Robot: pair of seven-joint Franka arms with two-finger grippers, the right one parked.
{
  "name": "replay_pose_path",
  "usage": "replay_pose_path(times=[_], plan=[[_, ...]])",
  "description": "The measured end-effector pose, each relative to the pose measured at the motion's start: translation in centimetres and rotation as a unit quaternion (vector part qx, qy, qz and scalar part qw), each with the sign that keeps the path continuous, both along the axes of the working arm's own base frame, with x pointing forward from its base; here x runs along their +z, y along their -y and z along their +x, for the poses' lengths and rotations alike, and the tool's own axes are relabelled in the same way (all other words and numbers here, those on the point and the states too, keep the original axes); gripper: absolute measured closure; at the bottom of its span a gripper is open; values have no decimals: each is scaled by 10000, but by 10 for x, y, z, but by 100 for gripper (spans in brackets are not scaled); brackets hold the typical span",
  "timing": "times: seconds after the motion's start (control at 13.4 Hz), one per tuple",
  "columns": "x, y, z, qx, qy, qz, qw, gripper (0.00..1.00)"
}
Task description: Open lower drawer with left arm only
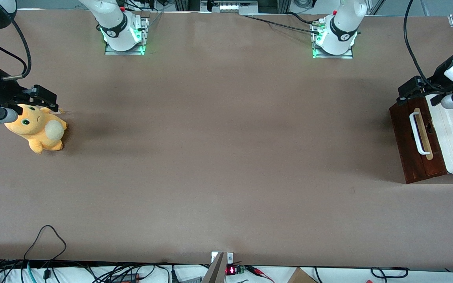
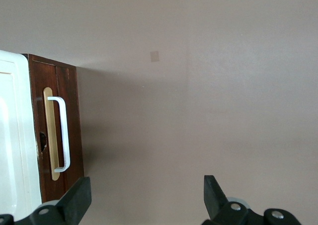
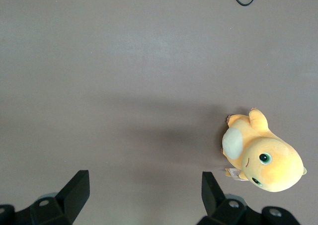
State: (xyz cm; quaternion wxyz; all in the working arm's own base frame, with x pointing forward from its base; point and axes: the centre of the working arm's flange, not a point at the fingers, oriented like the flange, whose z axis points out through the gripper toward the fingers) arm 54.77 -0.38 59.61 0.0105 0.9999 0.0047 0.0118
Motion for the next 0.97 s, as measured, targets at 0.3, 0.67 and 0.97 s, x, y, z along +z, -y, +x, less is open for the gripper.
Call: replay_pose_path(times=[0.3, 0.67, 0.97], plan=[[1, 0, 0, 2, -19, -1, 10000, 0], [2, 0, 1, -1, -61, -3, 10000, 0], [-3, -1, 1, 2, -186, -6, 9998, 0]])
